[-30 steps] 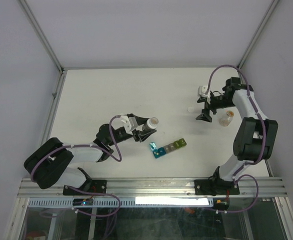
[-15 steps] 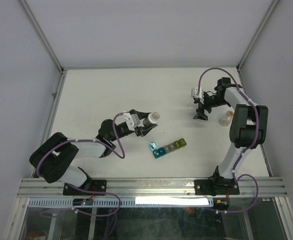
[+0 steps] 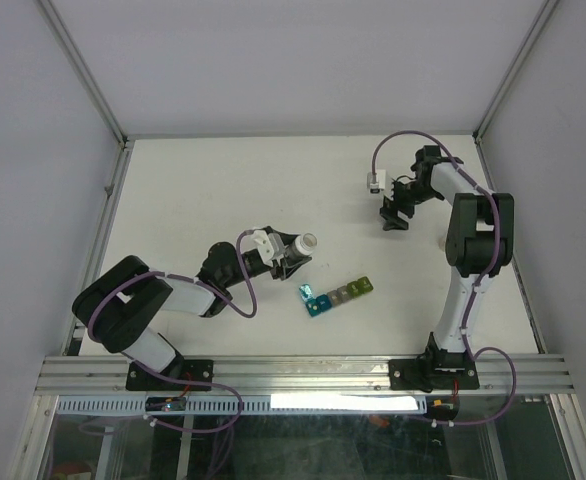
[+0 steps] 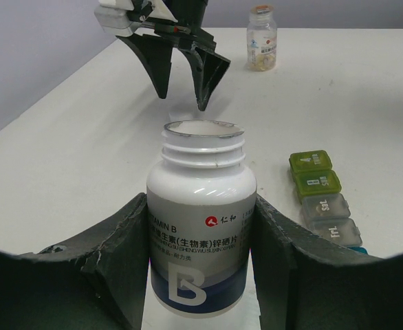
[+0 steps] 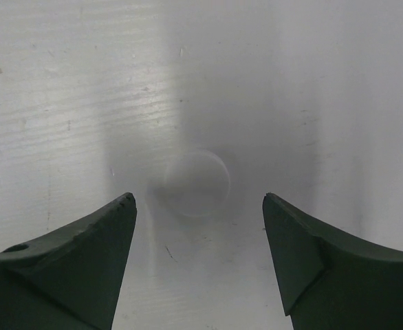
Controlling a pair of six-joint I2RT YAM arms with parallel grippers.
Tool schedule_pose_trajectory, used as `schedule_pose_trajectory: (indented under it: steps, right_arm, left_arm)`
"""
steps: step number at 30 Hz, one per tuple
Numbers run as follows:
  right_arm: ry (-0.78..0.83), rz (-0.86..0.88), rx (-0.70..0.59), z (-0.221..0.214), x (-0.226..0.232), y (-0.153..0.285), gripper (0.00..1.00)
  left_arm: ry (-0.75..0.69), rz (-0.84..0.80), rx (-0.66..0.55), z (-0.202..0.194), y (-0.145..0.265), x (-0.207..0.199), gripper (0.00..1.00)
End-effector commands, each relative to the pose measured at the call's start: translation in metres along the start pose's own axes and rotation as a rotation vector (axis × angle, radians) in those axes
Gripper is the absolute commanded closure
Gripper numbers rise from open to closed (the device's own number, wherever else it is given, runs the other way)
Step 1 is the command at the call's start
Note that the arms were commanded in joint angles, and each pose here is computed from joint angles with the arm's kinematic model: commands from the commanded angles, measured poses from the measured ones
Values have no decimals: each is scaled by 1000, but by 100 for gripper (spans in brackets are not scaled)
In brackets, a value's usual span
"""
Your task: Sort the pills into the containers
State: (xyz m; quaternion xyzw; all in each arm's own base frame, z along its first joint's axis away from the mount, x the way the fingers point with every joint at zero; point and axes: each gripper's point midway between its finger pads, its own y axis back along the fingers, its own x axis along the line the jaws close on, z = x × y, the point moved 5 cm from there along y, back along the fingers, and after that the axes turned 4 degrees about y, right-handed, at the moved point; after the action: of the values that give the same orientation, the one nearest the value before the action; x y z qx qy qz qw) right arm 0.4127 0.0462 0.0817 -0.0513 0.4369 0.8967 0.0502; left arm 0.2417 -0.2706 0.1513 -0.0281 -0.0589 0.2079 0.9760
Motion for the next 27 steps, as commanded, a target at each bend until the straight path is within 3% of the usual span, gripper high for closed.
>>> schedule_pose_trajectory:
  steps: [1,27]
  right_arm:
    - [-12,-5,25,4,-5,2,23]
    - [-36,30,78,2,-2,-22,45]
  left_arm:
    - [-60,9,-55,14,-3,7,100]
    - [-55,-5,-23,8,-7,7,100]
